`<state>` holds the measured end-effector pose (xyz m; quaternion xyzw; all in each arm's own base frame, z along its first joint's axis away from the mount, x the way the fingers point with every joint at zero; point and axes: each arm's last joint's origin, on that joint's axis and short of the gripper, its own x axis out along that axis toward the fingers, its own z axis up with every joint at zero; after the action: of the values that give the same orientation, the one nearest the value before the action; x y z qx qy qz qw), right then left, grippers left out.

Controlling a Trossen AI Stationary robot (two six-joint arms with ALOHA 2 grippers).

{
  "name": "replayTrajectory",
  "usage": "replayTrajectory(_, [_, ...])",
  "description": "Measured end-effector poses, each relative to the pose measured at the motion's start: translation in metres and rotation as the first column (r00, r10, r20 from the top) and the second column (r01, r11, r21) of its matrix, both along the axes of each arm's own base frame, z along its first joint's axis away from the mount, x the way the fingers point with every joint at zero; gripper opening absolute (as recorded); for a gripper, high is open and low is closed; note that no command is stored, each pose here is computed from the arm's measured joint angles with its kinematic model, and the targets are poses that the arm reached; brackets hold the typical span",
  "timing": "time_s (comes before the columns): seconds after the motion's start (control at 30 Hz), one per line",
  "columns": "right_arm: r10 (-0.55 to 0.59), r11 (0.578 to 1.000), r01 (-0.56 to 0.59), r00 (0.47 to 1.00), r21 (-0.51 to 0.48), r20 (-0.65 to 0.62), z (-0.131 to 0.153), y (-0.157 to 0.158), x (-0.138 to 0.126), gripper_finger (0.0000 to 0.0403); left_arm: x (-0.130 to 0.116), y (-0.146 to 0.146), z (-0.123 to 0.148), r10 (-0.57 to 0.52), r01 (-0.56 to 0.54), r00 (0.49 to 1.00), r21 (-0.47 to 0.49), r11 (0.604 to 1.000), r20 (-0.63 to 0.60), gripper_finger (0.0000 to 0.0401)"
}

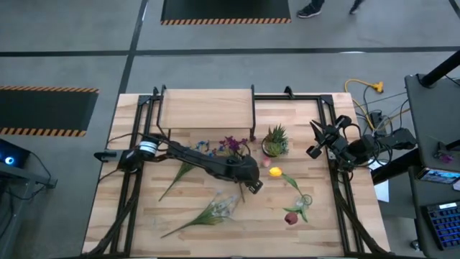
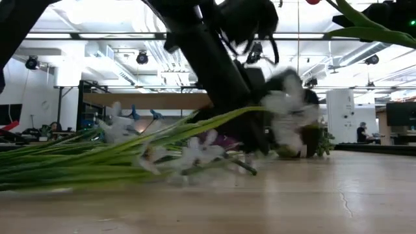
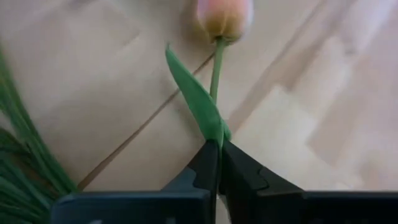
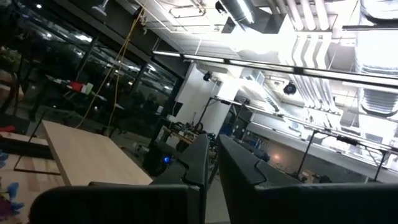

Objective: Pick and place flowers into a vace then onto a shelf
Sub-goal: Put the pink tulip into the right transparent vase

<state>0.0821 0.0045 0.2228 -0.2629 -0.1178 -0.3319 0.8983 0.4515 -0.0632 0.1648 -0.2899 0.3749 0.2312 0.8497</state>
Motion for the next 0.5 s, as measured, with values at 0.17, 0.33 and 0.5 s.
replayTrajectory(0.17, [0.001, 1.0, -0.001, 1.0, 0.002, 0.002, 0.0, 0.0, 0.0, 0.0027, -0.008, 0.002, 0.031, -0.021, 0.02, 0.999, 0.029, 0.999, 0.036, 0.0])
replayTrajectory(0.33, [0.003, 1.0, -0.003, 1.0, 0.005, 0.005, 0.0, 0.0, 0.0, 0.0027, -0.015, 0.004, 0.057, -0.06, 0.053, 0.995, 0.084, 0.995, 0.08, 0.0])
replayTrajectory(0.5, [0.003, 1.0, -0.003, 1.0, 0.011, 0.024, 0.002, 0.0, -0.001, 0.0027, -0.025, 0.008, 0.085, -0.108, 0.09, 0.988, 0.156, 0.984, 0.112, 0.0])
